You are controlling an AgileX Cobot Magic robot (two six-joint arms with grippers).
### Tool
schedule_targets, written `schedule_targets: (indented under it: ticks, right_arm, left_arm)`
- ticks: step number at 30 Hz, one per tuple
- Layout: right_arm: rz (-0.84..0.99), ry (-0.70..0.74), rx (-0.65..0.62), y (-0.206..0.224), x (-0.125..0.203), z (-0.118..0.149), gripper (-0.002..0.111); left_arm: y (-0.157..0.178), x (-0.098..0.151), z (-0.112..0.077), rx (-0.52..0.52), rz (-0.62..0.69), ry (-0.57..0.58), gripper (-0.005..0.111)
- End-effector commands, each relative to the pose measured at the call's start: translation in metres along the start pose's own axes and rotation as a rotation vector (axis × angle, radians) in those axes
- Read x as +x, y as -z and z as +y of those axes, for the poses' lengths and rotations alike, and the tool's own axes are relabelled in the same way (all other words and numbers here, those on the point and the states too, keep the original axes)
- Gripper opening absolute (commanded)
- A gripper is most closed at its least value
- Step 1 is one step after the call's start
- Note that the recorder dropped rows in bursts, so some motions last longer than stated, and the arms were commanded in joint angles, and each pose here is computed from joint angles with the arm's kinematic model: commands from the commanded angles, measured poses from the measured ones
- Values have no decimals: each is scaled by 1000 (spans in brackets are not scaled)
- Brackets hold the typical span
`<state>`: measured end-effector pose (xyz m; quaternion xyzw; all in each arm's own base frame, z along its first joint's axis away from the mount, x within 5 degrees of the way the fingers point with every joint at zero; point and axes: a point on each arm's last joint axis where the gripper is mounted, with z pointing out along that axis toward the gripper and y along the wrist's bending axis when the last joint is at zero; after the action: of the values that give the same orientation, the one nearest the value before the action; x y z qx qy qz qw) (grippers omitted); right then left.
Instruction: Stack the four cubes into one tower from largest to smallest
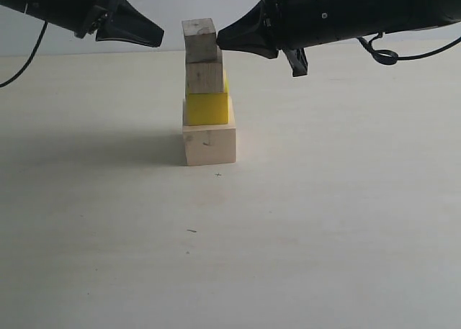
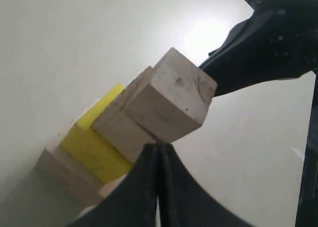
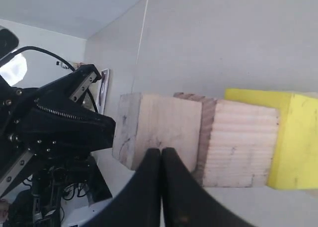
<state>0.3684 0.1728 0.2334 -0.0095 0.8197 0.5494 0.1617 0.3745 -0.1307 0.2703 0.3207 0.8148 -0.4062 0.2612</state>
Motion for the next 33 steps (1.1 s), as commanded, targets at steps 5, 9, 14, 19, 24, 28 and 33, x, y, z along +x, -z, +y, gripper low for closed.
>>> schedule_targets:
  ticks: [5,9,14,19,24,28,33]
  right_arm:
    - [-3,12,-10,1,-1,4,0]
    - [-59,11,39,2,-7,-1,0]
    - [-88,12,67,2,-9,-4,0]
    - [-41,42,122,3,-5,-9,0]
    - [-36,32,126,3,-5,-9,0]
    - [-31,31,122,3,-4,-9,0]
    - [-30,28,120,3,-4,-8,0]
  left_arm:
    - [0,-4,4,-29,-62,0,0]
    - [-5,-3,10,-31,-65,17,0]
    - [-16,3,17,36,-60,29,0]
    - [-24,4,16,76,-63,7,0]
    - [-29,3,12,79,-62,-16,0]
    - [-29,2,14,53,-75,-18,0]
    - [-29,1,15,52,-87,-20,0]
